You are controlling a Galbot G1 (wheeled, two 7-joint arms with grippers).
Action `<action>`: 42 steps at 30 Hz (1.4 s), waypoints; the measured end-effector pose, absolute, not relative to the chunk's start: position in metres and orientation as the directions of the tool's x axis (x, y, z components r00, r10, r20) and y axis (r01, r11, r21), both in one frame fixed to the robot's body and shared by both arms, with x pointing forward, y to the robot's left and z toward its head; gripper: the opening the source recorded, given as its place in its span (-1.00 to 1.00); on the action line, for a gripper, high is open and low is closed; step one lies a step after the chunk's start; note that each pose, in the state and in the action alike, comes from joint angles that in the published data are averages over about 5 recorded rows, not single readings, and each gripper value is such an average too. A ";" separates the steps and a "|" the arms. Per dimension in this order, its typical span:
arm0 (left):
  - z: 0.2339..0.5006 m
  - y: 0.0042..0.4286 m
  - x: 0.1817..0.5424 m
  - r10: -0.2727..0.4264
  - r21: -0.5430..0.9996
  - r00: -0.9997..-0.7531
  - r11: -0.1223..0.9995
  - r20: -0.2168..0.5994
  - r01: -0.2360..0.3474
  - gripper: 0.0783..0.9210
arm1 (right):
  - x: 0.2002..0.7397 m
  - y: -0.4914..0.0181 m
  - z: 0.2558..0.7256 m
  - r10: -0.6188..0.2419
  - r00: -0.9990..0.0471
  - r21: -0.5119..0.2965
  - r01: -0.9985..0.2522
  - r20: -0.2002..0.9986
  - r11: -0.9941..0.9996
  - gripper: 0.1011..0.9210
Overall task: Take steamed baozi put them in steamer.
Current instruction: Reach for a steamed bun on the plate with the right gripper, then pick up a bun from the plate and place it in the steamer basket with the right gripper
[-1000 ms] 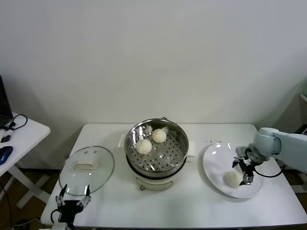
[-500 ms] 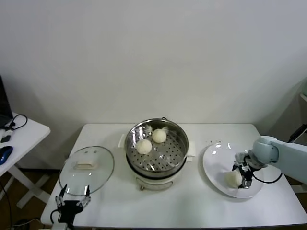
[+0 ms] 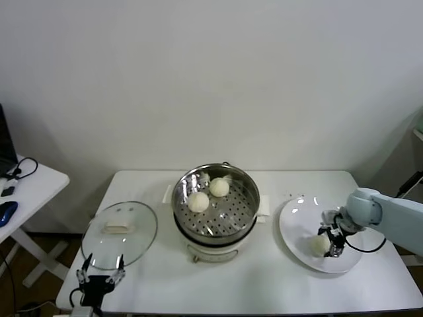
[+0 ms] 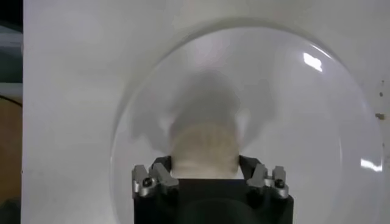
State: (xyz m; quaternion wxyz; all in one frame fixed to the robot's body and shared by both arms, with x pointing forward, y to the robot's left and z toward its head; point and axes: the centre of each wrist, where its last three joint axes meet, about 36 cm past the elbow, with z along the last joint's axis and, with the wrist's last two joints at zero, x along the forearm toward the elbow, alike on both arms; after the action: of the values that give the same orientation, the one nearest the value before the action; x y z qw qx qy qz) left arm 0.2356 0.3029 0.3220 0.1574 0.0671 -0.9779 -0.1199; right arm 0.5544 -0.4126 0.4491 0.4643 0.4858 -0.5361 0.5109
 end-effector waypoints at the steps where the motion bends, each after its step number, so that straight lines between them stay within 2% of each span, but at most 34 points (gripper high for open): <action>1: 0.322 0.303 0.235 -0.169 0.256 -0.941 0.962 0.292 -0.093 0.77 | 0.554 -0.413 0.451 -0.047 -0.097 -0.097 -0.995 0.994 0.003 0.45; 6: 0.322 0.303 0.235 -0.169 0.258 -0.941 0.962 0.293 -0.092 0.77 | 0.561 -0.408 0.468 -0.054 -0.105 -0.107 -0.994 0.993 -0.029 0.43; 11: 0.323 0.301 0.235 -0.168 0.258 -0.942 0.962 0.292 -0.091 0.77 | 0.576 -0.398 0.506 -0.070 -0.122 -0.128 -0.988 0.990 -0.086 0.43; 18: 0.325 0.300 0.235 -0.169 0.259 -0.942 0.962 0.291 -0.093 0.77 | 0.606 -0.378 0.591 -0.102 -0.168 -0.185 -0.964 0.981 -0.192 0.44; 24: 0.324 0.300 0.235 -0.170 0.260 -0.941 0.961 0.294 -0.093 0.77 | 0.622 -0.339 0.675 -0.147 -0.222 -0.259 -0.905 0.964 -0.338 0.44; 33: 0.323 0.300 0.234 -0.175 0.260 -0.939 0.961 0.296 -0.097 0.77 | 0.614 -0.241 0.755 -0.221 -0.257 -0.339 -0.704 0.941 -0.624 0.48; 37: 0.323 0.301 0.234 -0.178 0.260 -0.938 0.961 0.298 -0.099 0.77 | 0.601 -0.195 0.766 -0.235 -0.241 -0.334 -0.581 0.942 -0.742 0.48; 42: 0.322 0.300 0.234 -0.177 0.259 -0.938 0.961 0.299 -0.099 0.77 | 0.584 -0.145 0.754 -0.219 -0.207 -0.290 -0.434 0.954 -0.853 0.47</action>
State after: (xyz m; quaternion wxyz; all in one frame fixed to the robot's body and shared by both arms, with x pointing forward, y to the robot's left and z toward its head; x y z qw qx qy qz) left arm 0.2343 0.3004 0.3217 0.1619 0.0705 -0.9768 -0.1207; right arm 0.5839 -0.1446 0.7542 0.0737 0.6252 -0.2611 0.7318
